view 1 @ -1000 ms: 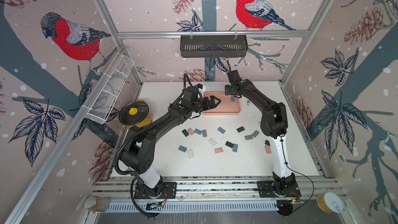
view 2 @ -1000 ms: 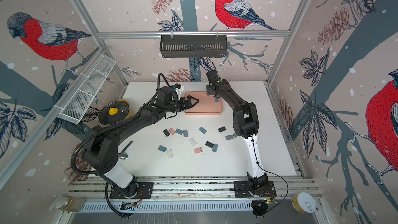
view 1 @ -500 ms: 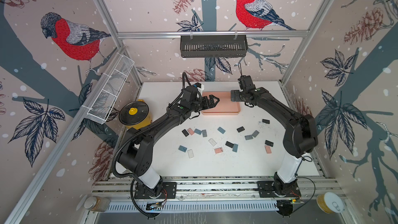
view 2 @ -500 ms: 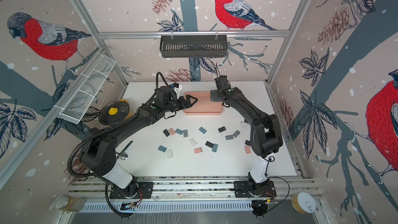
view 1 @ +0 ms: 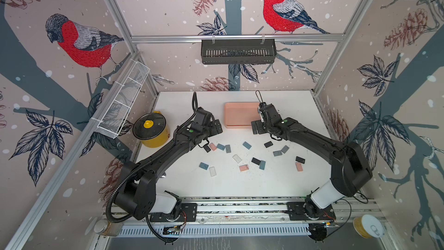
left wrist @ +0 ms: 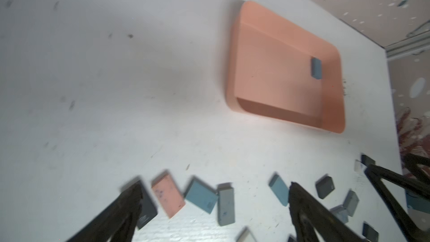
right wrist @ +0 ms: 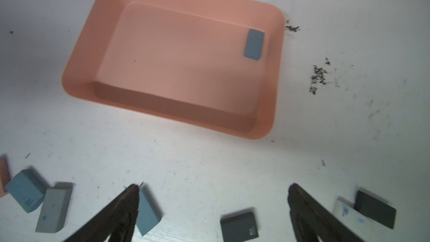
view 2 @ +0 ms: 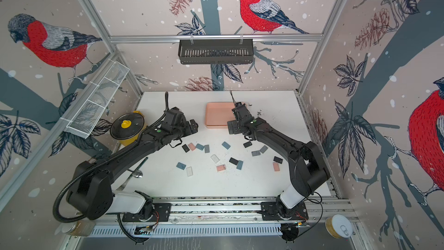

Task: Put the eraser in the storage box
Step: Pick up the eraser from the center of the board.

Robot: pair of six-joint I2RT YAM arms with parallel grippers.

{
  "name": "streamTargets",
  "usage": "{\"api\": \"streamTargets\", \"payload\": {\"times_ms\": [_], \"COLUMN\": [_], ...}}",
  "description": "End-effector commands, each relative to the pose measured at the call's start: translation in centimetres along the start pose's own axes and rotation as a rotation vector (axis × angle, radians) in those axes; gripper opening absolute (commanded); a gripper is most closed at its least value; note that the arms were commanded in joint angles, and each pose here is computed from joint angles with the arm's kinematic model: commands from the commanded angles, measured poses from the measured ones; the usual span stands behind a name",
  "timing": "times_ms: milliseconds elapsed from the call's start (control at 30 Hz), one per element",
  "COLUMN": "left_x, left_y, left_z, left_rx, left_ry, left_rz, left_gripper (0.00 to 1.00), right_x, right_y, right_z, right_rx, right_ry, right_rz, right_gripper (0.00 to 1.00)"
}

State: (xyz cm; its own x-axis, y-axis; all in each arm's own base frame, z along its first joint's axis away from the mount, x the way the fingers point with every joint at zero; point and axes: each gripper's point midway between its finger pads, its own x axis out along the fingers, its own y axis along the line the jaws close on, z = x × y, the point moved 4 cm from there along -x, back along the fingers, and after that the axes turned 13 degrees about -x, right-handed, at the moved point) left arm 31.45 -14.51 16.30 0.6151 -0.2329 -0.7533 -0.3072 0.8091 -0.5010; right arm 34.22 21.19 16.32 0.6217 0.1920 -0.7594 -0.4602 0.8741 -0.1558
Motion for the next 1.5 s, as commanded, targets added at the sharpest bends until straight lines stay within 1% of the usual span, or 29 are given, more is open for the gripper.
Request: {"api": "streamTargets", "payload": {"times_ms": [0, 133, 267, 333, 400, 433, 467, 500, 533, 767, 1100, 1167, 1467], "left_x": [-0.2, -0.1, 0.2, 0.5, 0.9, 1.2, 1.4, 1.6, 1.8, 3.0, 4.7, 4.8, 6.1], "left_y": [3.3, 5.7, 7.2, 7.8, 8.0, 7.9, 7.7, 7.6, 7.7, 8.0, 8.4, 8.7, 9.1], "left_z": [-1.3, -2.4, -3.1, -3.6, -3.9, -4.1, -4.3, -4.4, -4.5, -5.3, -6.1, -5.9, -5.6], "left_rx": [-0.043, -0.079, -0.094, -0.101, -0.091, -0.076, -0.065, -0.056, -0.051, -0.009, 0.09, 0.101, 0.138], "left_ry": [0.007, 0.007, 0.01, 0.025, 0.047, 0.062, 0.076, 0.087, 0.091, 0.136, 0.162, 0.156, 0.173], "left_rz": [0.106, 0.182, 0.241, 0.263, 0.274, 0.265, 0.253, 0.246, 0.253, 0.282, 0.401, 0.432, 0.5], "left_gripper": [0.97, 0.97, 0.96, 0.95, 0.9, 0.84, 0.81, 0.79, 0.78, 0.78, 0.76, 0.76, 0.75], "right_x": [0.4, 1.0, 1.1, 1.0, 0.9, 0.8, 0.7, 0.5, 0.3, -0.4, -1.0, -1.1, -2.1], "right_y": [2.6, 6.0, 8.1, 8.9, 9.3, 9.4, 9.5, 9.5, 9.4, 8.6, 7.1, 6.9, 5.6], "right_z": [0.5, -0.2, -0.8, -1.1, -1.3, -1.4, -1.5, -1.6, -1.8, -2.7, -3.0, -3.0, -3.1], "right_rx": [-0.056, -0.105, -0.112, -0.114, -0.114, -0.114, -0.114, -0.108, -0.104, -0.097, -0.065, -0.06, -0.031], "right_ry": [-0.044, -0.031, -0.042, -0.045, -0.046, -0.047, -0.051, -0.058, -0.065, -0.069, -0.087, -0.089, -0.116], "right_rz": [0.033, 0.077, 0.125, 0.145, 0.145, 0.146, 0.146, 0.145, 0.148, 0.124, 0.087, 0.08, 0.057], "right_gripper": [0.99, 0.99, 0.99, 0.99, 0.99, 0.99, 0.99, 0.99, 0.99, 0.99, 0.99, 0.99, 0.99]}}
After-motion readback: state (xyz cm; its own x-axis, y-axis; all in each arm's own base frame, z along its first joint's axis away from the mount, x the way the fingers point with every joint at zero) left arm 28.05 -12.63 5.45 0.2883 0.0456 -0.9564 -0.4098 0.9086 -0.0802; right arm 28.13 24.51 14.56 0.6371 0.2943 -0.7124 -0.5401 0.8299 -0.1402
